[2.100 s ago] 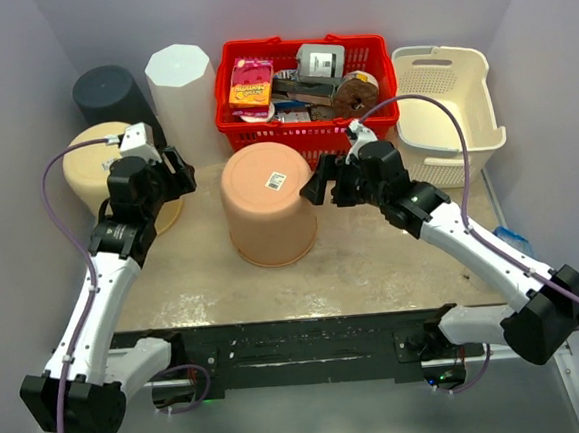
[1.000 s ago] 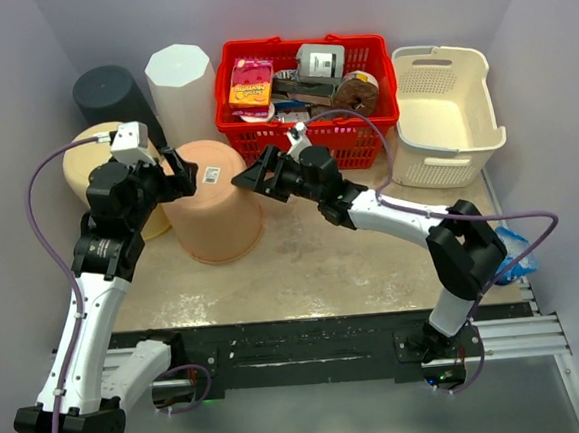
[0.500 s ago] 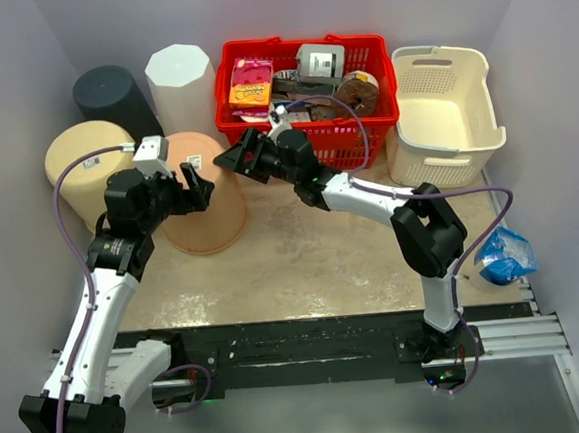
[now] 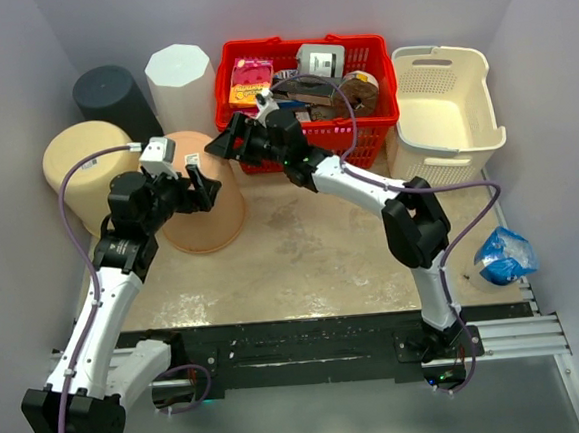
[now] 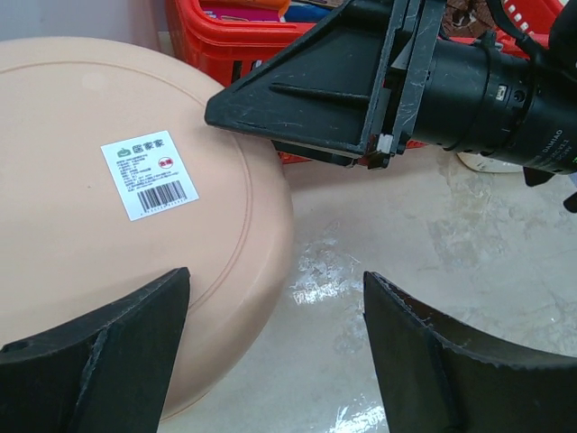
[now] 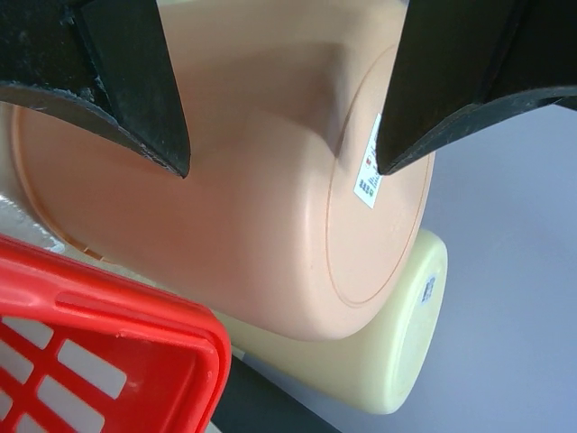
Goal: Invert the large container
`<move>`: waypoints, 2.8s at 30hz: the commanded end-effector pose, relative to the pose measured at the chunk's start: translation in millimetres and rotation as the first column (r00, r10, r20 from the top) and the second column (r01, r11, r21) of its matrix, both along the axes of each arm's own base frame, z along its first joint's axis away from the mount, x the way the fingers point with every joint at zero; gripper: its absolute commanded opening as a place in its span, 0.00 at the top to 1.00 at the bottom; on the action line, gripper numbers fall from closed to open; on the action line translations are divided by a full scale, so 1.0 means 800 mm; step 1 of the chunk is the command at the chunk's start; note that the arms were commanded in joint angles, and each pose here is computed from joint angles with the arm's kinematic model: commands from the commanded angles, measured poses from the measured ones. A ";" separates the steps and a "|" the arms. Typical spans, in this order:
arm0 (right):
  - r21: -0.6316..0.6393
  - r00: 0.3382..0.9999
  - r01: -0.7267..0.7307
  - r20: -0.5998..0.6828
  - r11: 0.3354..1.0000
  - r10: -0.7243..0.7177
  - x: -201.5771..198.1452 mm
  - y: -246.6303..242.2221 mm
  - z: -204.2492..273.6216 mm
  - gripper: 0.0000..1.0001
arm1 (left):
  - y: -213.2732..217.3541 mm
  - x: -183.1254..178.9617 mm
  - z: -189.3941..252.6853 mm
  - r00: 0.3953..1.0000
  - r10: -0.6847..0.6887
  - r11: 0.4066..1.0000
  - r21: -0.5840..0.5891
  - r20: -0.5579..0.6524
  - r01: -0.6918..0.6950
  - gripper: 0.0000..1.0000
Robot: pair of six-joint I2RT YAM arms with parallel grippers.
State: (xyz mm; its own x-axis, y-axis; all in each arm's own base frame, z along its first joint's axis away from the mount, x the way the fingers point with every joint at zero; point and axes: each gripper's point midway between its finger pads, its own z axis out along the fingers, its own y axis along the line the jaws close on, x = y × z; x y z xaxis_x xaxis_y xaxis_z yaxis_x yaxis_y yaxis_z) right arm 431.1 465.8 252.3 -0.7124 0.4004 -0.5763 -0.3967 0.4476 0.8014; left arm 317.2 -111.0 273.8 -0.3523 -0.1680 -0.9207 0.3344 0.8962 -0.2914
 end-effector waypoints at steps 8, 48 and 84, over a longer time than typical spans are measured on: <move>-0.103 0.928 0.268 0.294 0.958 -0.228 0.005 -0.170 0.161 0.10 | -0.011 -0.002 -0.082 0.982 -0.052 0.998 0.020 -0.180 0.056 0.19; -0.785 0.797 0.521 0.307 0.336 -0.520 0.039 -0.569 -0.035 0.24 | -0.005 0.019 0.077 0.992 -0.029 0.999 0.027 0.120 0.026 0.11; -0.778 0.820 0.394 0.056 0.490 -0.569 -0.107 -0.549 -0.084 0.52 | -0.010 0.011 0.046 0.997 -0.052 0.999 0.012 0.062 0.052 0.11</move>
State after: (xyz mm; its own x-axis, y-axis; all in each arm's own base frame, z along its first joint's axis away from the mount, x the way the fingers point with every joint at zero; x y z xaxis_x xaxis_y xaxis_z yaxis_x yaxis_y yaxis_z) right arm 377.5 9.8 199.6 -0.6093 0.1648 -0.7756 0.2144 0.9760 0.0389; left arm 327.8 -115.2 306.5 -0.3159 -0.1359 -0.9390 0.3745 0.8915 -0.2550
